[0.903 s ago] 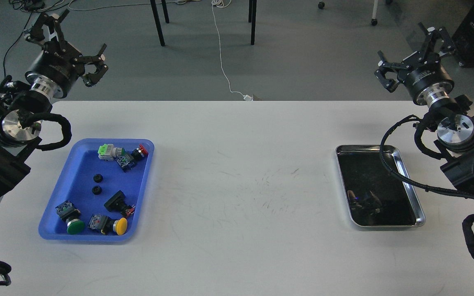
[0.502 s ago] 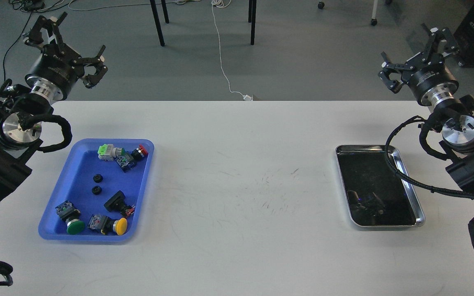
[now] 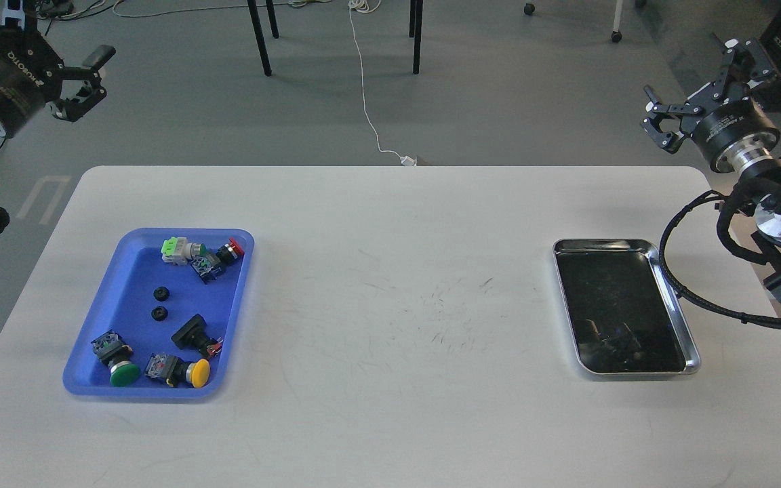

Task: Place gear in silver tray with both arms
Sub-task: 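Move the left gripper down toward the blue tray of parts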

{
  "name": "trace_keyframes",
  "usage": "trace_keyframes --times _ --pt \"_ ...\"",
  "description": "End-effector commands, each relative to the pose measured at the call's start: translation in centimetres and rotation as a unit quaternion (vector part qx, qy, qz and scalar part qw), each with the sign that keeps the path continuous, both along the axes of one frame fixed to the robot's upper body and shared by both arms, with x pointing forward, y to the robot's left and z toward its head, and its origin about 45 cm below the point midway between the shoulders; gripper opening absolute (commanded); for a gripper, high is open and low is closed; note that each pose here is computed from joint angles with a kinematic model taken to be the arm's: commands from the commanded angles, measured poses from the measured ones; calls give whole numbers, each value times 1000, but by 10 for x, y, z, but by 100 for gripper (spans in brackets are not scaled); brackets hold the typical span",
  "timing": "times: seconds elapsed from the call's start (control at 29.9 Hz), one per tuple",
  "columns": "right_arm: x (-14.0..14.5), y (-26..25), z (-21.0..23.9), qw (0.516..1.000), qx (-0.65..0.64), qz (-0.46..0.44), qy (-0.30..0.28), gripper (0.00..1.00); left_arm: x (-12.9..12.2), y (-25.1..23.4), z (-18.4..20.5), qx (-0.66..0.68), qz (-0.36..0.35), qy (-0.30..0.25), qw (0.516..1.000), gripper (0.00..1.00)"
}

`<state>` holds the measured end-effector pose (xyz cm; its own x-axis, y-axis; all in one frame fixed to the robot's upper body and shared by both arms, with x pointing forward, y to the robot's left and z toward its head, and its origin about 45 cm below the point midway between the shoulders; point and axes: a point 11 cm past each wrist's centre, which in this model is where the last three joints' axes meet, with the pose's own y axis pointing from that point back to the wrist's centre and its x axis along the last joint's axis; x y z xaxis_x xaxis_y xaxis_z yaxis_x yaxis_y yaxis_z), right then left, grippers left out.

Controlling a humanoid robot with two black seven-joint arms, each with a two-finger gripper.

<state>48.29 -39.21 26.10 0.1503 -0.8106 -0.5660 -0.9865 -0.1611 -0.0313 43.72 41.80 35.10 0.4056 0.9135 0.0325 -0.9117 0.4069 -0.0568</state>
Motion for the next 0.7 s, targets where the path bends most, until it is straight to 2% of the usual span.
trace_keyframes --times 0.0,0.13,0.27,0.37,0.57,0.67 --pt "-1 -1 2 1000 -3 1 -1 99 -7 0 -2 124 -30 -29 991 94" --pt "-2 -7 4 1000 -10 -1 -2 99 -15 -1 -10 252 -72 -46 964 94" --pt "-2 -8 4 1000 -12 -1 -1 99 -17 -5 -26 335 -101 -32 936 94" --pt "-2 -10 6 1000 -15 -2 -2 99 -21 -20 -55 390 -146 -11 909 94" --pt "0 -9 11 1000 -15 -1 -7 99 -43 -34 -113 571 -198 -49 795 91" --pt "0 -8 13 1000 -15 1 -9 99 -55 -31 -136 642 -217 -92 730 89"
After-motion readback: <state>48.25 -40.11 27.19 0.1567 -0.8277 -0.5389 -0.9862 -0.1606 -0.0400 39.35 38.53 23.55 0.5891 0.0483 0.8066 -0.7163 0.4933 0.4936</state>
